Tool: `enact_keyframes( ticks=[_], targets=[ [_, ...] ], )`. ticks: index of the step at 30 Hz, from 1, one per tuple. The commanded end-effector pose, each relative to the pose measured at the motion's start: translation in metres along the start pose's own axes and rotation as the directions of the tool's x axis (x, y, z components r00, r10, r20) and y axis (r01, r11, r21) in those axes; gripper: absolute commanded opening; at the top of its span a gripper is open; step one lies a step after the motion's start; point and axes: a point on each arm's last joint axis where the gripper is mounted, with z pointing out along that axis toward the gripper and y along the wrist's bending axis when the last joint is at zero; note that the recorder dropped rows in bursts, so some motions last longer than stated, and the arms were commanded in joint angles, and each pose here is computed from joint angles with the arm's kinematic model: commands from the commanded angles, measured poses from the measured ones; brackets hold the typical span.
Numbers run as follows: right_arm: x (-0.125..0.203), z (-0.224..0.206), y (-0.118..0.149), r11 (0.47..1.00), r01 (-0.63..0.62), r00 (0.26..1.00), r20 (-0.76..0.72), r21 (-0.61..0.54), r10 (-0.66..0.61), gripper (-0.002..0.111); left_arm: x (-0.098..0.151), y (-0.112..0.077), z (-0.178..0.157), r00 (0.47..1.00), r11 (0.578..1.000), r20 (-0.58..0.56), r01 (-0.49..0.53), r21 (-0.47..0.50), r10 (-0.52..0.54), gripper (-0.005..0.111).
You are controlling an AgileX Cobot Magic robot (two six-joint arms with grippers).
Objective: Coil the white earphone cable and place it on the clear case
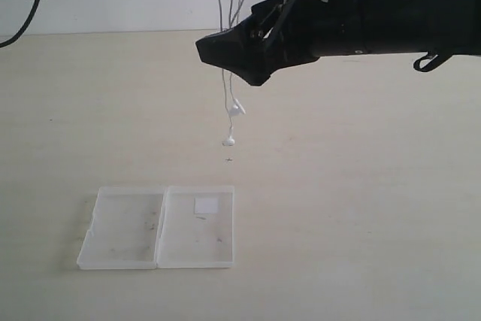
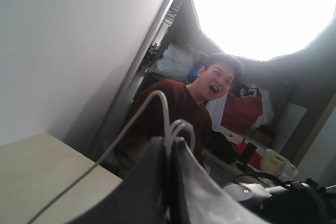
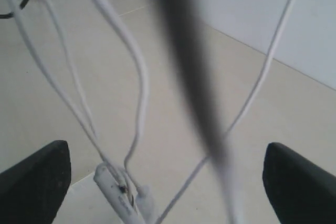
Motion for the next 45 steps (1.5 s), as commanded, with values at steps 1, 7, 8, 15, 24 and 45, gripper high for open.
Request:
enact_keyframes(
  ticks=[1,7,8,15,24,45],
  targets=[
    [-0.008,-0.005,0.003,1.000,-0.017,0.999,0.030,-0.005,0.017,0.094,-0.002,-0.003,0.001,1.000,1.000,0.014,0.006,0.022,-0.006,0.000],
    [-0.007,-0.004,0.003,1.000,-0.020,0.999,0.028,-0.006,0.021,0.094,-0.002,-0.003,0.001,1.000,1.000,0.014,0.006,0.025,-0.006,0.000],
    [-0.007,-0.004,0.003,1.000,-0.020,0.999,0.028,-0.006,0.021,0.094,-0.002,-0.003,0.001,1.000,1.000,0.014,0.006,0.025,-0.006,0.000],
    [-0.008,-0.004,0.004,1.000,-0.011,0.999,0.032,-0.020,0.011,0.094,-0.003,-0.003,0.001,1.000,1.000,0.020,0.009,0.025,-0.010,0.000],
    [-0.010,-0.004,0.000,0.999,-0.015,0.999,0.029,0.029,0.014,0.093,-0.003,-0.003,0.001,1.000,1.000,0.018,0.008,0.025,-0.009,0.000],
    [-0.016,0.014,-0.014,0.997,-0.071,0.997,0.026,0.045,0.069,0.073,-0.005,-0.003,0.001,0.999,0.999,0.046,0.025,0.026,-0.026,0.000]
  ],
)
